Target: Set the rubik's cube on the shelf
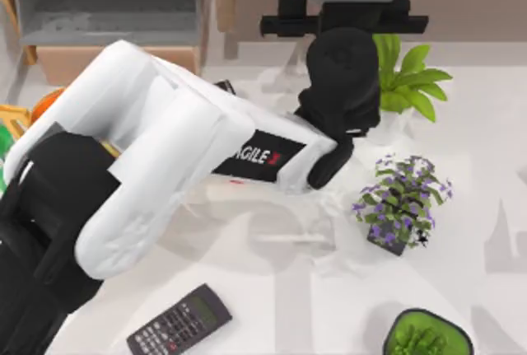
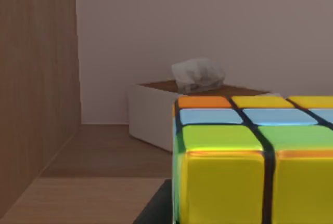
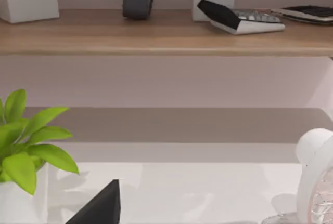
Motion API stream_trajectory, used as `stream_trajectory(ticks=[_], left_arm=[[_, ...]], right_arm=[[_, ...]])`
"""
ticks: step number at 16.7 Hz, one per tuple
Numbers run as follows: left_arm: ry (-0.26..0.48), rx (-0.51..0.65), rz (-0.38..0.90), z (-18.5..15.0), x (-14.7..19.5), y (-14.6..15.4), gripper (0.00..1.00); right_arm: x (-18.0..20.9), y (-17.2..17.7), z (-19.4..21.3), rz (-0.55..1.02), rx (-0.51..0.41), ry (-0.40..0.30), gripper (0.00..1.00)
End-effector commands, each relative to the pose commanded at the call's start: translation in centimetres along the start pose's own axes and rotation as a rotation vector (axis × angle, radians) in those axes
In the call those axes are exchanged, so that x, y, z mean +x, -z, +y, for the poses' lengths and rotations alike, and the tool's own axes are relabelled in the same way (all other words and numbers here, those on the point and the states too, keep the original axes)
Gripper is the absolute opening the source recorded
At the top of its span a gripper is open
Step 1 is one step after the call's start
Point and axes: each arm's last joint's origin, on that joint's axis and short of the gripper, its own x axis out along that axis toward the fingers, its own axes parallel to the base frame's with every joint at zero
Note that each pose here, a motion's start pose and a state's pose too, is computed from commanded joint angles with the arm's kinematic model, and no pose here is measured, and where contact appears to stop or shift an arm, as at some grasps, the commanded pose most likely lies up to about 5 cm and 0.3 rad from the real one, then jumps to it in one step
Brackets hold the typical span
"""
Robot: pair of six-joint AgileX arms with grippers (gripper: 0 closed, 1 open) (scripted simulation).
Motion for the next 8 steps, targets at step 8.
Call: stream_trajectory(ticks=[8], left_arm=[[0.008,-0.004,-0.009,-0.2,4.1,0.0,0.0]], right_arm=[[0.0,0.0,0.0,0.0,0.0,0.0,1.0]])
